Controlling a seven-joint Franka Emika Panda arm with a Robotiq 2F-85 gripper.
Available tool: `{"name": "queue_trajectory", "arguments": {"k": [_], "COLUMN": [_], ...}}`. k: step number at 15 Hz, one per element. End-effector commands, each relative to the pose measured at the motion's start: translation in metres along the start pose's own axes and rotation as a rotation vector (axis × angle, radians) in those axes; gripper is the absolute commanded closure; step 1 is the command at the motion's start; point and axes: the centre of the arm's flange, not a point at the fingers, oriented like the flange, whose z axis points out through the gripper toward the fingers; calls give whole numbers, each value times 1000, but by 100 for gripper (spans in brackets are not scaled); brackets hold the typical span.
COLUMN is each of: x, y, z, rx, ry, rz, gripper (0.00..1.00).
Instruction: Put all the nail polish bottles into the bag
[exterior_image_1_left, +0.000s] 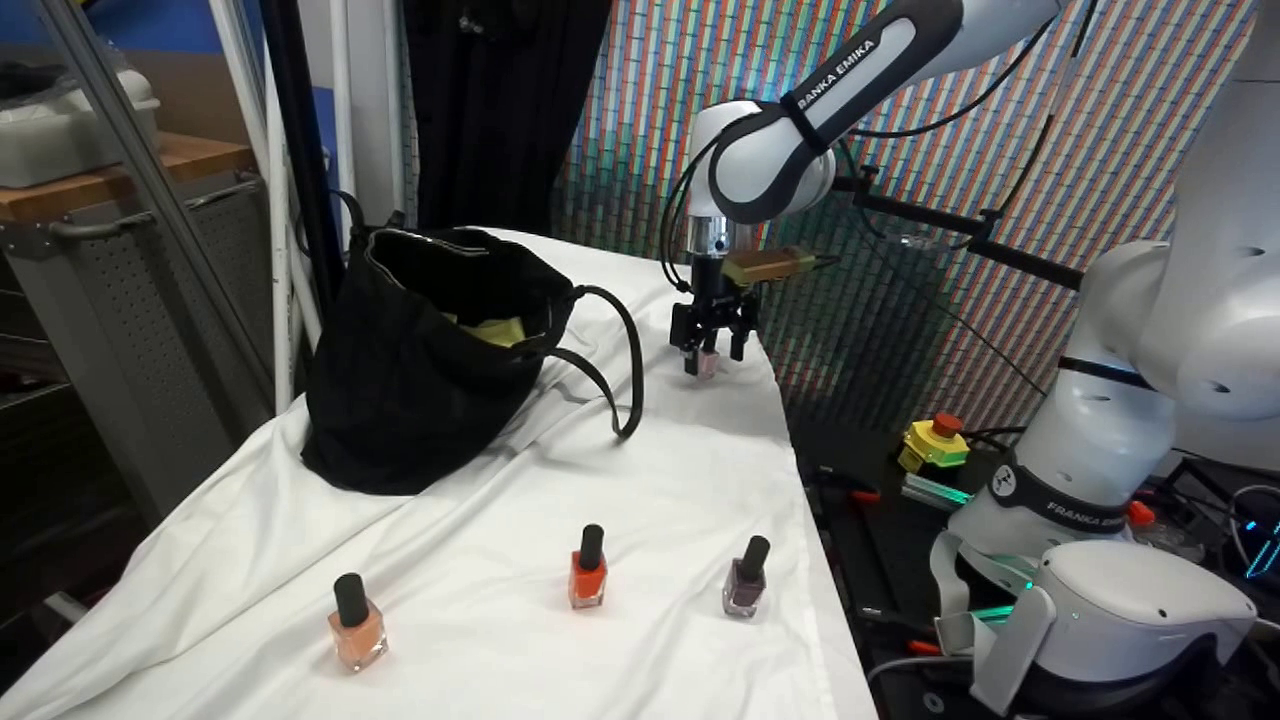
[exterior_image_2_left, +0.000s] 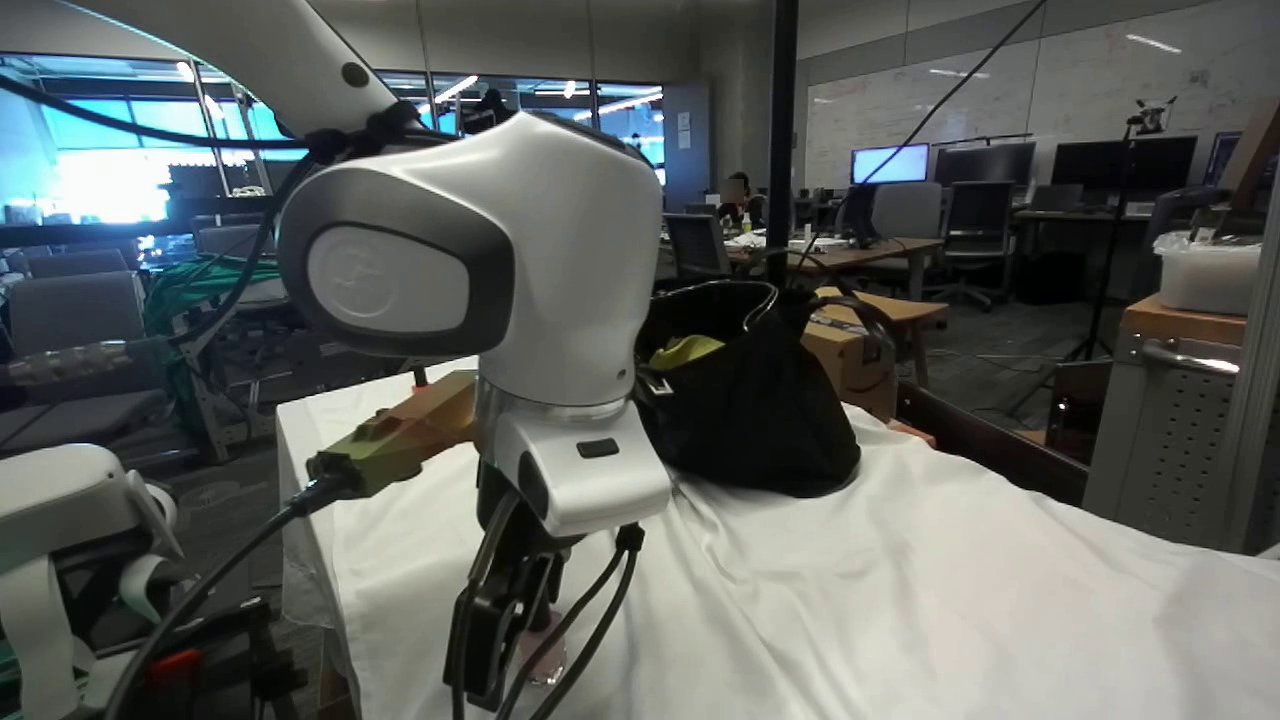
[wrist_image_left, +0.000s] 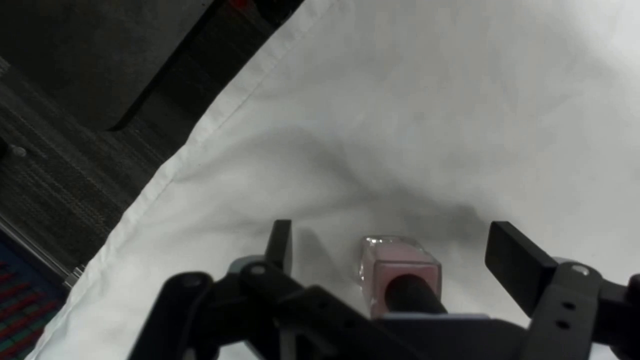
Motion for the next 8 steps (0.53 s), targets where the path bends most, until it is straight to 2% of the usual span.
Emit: {"name": "queue_trajectory", "arguments": {"k": [1, 8], "x": [8, 3], "y": [-6, -3], "z": [3, 4], "rx": [21, 11], "ry": [7, 3], "rz": [-4, -4], "gripper": [0, 0]}}
